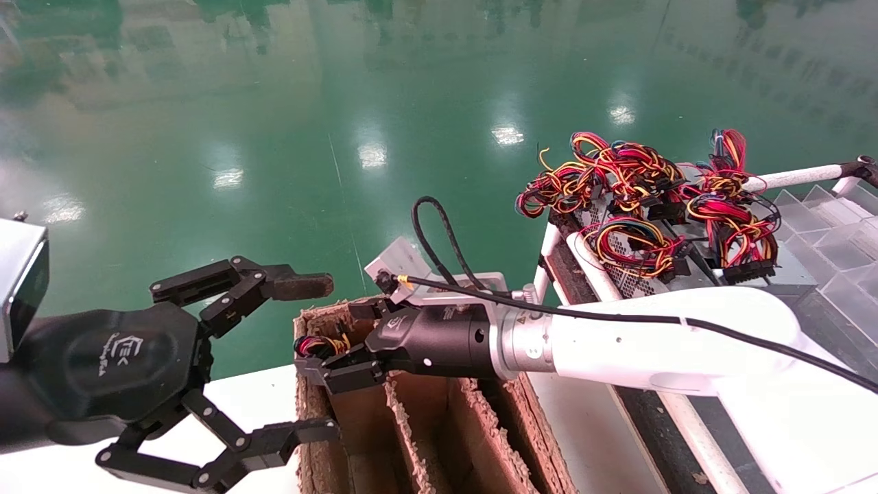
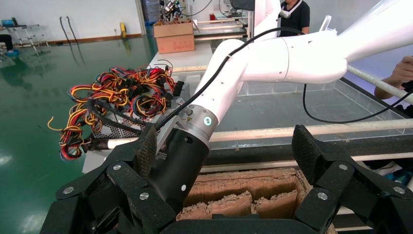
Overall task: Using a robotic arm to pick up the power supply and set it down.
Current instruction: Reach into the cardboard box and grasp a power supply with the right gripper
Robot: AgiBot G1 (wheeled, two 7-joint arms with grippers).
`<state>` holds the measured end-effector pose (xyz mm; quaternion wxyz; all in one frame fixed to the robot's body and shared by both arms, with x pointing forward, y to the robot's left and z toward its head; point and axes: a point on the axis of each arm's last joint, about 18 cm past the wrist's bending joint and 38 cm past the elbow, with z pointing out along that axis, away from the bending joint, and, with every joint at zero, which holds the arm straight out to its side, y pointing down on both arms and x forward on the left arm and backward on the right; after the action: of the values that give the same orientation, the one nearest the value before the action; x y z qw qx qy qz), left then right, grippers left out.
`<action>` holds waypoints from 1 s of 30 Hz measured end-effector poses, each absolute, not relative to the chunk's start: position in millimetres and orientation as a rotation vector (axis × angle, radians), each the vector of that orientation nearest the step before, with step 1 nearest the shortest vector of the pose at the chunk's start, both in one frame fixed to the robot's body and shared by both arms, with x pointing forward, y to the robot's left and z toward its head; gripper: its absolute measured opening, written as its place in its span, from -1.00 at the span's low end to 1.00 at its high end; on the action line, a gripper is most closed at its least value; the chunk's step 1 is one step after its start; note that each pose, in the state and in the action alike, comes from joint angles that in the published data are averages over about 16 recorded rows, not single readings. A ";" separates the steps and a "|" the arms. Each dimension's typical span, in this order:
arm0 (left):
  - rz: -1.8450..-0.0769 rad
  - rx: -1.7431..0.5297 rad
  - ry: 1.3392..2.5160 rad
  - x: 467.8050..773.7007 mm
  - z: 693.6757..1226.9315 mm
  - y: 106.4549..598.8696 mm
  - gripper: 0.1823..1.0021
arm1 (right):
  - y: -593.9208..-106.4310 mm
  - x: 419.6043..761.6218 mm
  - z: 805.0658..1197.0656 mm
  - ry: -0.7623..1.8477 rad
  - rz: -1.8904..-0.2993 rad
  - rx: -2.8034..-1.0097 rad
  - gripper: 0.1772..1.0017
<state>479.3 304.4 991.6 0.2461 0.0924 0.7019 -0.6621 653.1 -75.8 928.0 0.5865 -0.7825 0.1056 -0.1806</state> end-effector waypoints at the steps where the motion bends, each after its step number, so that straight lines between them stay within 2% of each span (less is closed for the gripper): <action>1: -1.806 0.252 1.915 479.3 991.6 304.4 1.00 | -75.1 653.2 927.3 0.251 -0.420 -1.826 0.98; 9: -1.806 0.252 1.915 479.3 991.6 304.4 1.00 | -71.3 655.6 922.4 0.288 -0.404 -1.847 0.89; 15: -1.806 0.252 1.915 479.3 991.6 304.4 1.00 | -69.5 658.3 920.2 0.309 -0.393 -1.856 0.74; 21: -1.806 0.252 1.915 479.3 991.6 304.4 1.00 | -67.9 661.7 919.0 0.322 -0.391 -1.857 0.50; 30: -1.806 0.252 1.915 479.3 991.6 304.4 1.00 | -65.6 667.1 916.7 0.335 -0.389 -1.852 0.00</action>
<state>479.3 304.4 991.6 0.2461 0.0924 0.7019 -0.6621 667.1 -65.6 916.7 0.5726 -0.7901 0.1427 -0.1659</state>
